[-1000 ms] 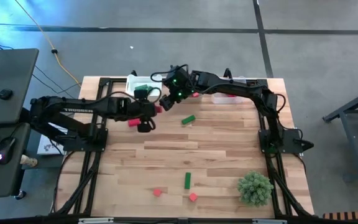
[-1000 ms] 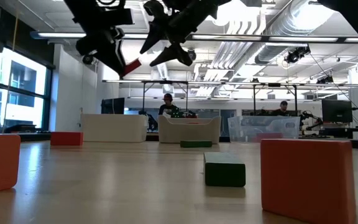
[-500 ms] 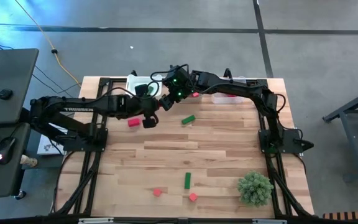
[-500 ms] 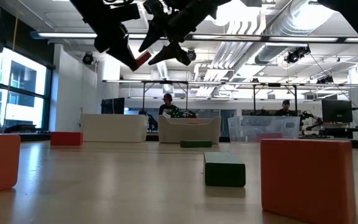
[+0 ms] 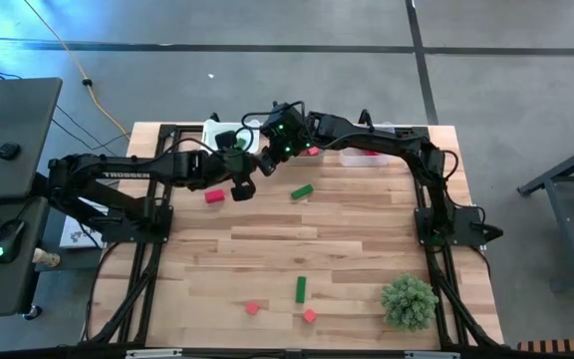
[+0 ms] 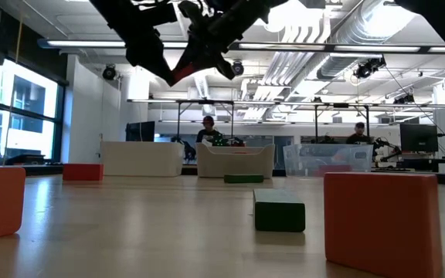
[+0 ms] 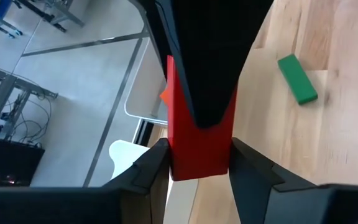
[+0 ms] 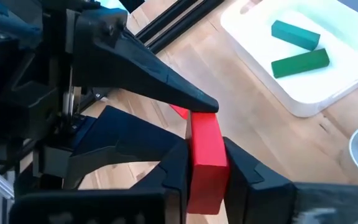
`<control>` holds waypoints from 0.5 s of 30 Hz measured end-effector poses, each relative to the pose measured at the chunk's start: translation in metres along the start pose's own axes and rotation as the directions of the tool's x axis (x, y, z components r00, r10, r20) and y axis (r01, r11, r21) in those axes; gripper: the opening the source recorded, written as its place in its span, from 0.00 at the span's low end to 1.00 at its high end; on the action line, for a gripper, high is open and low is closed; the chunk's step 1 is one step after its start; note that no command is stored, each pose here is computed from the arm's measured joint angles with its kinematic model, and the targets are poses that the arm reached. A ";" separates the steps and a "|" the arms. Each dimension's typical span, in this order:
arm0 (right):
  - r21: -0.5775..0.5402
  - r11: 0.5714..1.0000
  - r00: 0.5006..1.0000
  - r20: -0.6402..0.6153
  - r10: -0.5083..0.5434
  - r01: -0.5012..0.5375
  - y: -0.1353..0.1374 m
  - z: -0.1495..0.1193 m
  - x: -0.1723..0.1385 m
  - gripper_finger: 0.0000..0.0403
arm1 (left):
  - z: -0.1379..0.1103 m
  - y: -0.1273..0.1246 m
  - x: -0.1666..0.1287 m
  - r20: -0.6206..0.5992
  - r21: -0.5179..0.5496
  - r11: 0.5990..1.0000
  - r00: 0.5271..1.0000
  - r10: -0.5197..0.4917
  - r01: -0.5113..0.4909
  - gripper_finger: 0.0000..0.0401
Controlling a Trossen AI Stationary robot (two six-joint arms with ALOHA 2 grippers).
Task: Sort & place blocks by color
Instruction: Put the red wooden block into the transparent bin
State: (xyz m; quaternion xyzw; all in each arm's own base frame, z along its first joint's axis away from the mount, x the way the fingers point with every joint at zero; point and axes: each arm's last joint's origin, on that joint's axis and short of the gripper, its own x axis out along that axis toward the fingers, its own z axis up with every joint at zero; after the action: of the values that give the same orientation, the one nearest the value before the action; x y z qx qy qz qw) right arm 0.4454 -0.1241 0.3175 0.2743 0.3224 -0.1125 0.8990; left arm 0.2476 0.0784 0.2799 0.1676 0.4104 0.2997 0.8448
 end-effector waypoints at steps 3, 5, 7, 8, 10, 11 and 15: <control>-0.007 1.000 1.000 -0.001 -0.012 0.012 -0.002 0.000 0.000 0.10 | 0.000 0.001 0.001 -0.001 -0.006 1.000 1.000 -0.003 0.003 0.31; -0.017 1.000 1.000 -0.009 -0.017 0.017 -0.003 0.000 0.000 0.10 | 0.000 0.001 0.001 0.002 -0.014 1.000 1.000 -0.005 0.006 0.33; -0.033 0.999 0.999 -0.019 -0.031 0.031 -0.003 -0.002 0.000 0.10 | 0.000 0.001 0.001 0.003 -0.014 1.000 1.000 -0.007 0.007 0.35; -0.041 0.999 0.999 -0.025 -0.036 0.035 -0.003 -0.003 0.000 0.10 | 0.000 0.001 0.001 0.003 -0.016 1.000 1.000 -0.009 0.009 0.37; -0.049 0.997 0.997 -0.050 -0.063 0.061 -0.005 -0.005 -0.001 0.10 | 0.000 0.001 0.001 0.007 -0.030 1.000 1.000 -0.007 0.007 0.39; -0.054 0.996 0.996 -0.061 -0.071 0.068 -0.006 -0.006 0.000 0.10 | 0.001 0.001 0.001 0.010 -0.040 0.999 1.000 -0.005 0.006 0.41; -0.074 0.991 0.988 -0.099 -0.118 0.111 -0.010 -0.011 -0.001 0.10 | 0.001 0.002 0.001 0.006 -0.046 0.999 1.000 0.000 0.001 0.46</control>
State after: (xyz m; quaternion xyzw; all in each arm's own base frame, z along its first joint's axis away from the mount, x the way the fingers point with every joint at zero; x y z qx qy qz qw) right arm 0.4356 -0.1260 0.3070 0.2299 0.3875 -0.1386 0.8819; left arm 0.2478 0.0801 0.2807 0.1490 0.4009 0.3083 0.8497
